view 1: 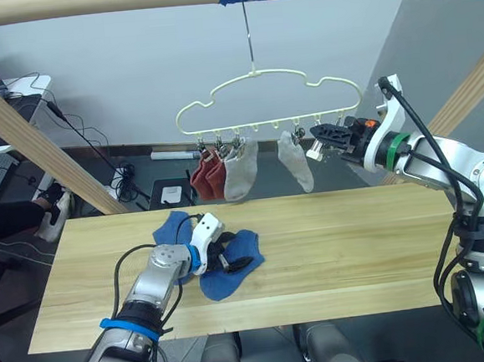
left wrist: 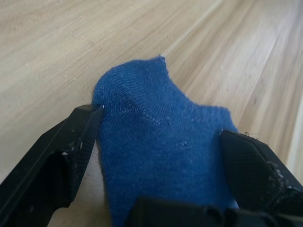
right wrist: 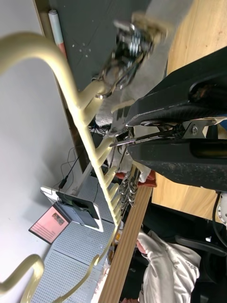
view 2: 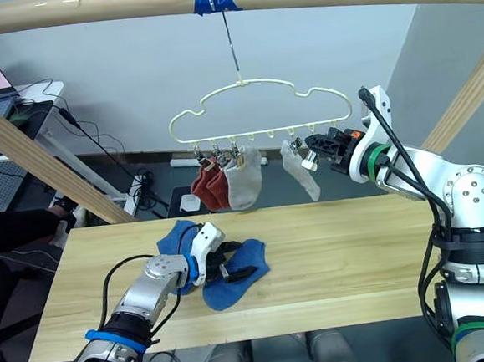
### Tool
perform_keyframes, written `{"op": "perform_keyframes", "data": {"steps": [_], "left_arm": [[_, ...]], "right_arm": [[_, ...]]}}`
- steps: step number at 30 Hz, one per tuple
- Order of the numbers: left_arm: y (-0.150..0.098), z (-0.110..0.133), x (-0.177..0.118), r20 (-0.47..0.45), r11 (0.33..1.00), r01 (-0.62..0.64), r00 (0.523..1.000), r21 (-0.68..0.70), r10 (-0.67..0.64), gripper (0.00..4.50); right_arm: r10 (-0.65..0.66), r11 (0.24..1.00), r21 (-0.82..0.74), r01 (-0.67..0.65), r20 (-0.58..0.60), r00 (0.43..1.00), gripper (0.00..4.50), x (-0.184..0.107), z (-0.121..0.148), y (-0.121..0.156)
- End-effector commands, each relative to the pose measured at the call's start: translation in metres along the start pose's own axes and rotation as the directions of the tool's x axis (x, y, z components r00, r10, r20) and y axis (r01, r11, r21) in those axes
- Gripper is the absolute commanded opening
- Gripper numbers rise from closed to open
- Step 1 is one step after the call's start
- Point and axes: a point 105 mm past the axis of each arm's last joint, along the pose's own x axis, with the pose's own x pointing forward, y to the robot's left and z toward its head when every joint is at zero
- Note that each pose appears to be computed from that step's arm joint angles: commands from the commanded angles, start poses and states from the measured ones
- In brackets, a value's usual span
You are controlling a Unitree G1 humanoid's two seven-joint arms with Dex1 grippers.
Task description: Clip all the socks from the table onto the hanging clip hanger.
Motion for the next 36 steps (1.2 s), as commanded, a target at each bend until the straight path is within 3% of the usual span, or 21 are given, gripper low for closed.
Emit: {"op": "perform_keyframes", "data": {"steps": [1, 15, 20, 24, 29, 36], "left_arm": [[-0.010, -0.024, 0.001, -0.079, 0.999, 0.036, 0.996, 0.009, -0.035, 4.28], [-0.012, -0.004, -0.001, 0.032, 0.999, 0.039, 0.999, 0.038, -0.040, 1.37], [-0.016, 0.004, -0.002, 0.077, 0.996, 0.056, 0.995, 0.064, -0.061, 0.03], [-0.016, 0.024, -0.008, 0.174, 0.997, 0.067, 0.982, 0.045, -0.074, 0.03], [-0.020, 0.075, -0.029, 0.365, 0.989, 0.142, 0.920, 0.035, -0.145, 0.03], [-0.037, 0.134, -0.047, 0.511, 0.970, 0.230, 0.827, 0.075, -0.235, 0.03]], "right_arm": [[0.000, 1.000, -0.009, 0.000, 0.017, 1.000, 0.16, -0.005, 0.003, 0.002], [0.000, 1.000, -0.001, 0.001, 0.017, 1.000, 0.16, -0.002, 0.004, 0.001], [-0.004, 1.000, 0.000, 0.004, 0.015, 1.000, 0.16, -0.001, 0.003, 0.000], [-0.002, 1.000, -0.002, 0.002, 0.013, 1.000, 0.16, 0.000, 0.003, -0.001], [0.029, 1.000, -0.003, -0.029, -0.009, 1.000, 0.16, -0.006, 0.003, -0.001], [0.224, 0.974, 0.046, -0.221, -0.061, 0.973, 0.16, -0.021, 0.009, 0.017]]}}
